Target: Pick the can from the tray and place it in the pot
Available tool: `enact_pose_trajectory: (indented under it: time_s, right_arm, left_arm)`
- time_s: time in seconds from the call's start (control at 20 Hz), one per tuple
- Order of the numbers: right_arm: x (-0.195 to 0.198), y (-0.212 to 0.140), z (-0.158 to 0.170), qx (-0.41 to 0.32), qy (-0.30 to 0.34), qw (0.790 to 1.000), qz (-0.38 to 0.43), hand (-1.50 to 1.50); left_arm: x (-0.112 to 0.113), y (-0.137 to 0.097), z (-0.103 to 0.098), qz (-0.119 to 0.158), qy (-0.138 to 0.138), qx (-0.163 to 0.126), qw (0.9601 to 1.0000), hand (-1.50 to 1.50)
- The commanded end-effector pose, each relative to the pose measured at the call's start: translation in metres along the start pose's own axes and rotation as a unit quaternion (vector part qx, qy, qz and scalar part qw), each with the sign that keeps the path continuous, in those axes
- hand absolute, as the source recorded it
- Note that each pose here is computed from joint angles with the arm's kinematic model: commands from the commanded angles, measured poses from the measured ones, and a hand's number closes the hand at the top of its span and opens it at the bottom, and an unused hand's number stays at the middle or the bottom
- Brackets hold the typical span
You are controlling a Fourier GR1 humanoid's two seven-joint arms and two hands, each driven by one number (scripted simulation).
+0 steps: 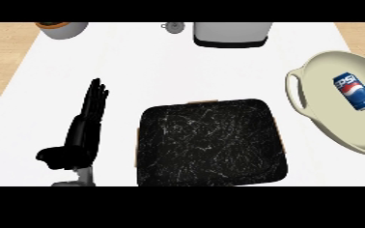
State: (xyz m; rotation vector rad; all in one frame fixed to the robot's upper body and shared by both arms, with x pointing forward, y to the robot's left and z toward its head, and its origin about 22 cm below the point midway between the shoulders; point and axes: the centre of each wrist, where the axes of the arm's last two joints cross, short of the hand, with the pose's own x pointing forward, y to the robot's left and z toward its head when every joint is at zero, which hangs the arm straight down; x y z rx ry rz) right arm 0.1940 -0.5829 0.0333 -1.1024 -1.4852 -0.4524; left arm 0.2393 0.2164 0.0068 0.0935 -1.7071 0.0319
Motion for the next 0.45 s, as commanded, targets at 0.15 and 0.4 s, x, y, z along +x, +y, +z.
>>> enact_pose_trajectory:
  time_s: [0.15,0.4]
  right_arm:
    - [0.012,-0.043,-0.013,-0.053,0.001,0.998,-0.034,-1.50]
    - [-0.011,-0.065,0.008,-0.083,0.001,0.996,-0.018,-1.50]
  left_arm:
    - [-0.005,0.008,0.000,0.005,-0.004,-0.010,0.9999,0.00]
    - [-0.004,0.000,-0.005,0.001,0.006,-0.003,1.0000,0.00]
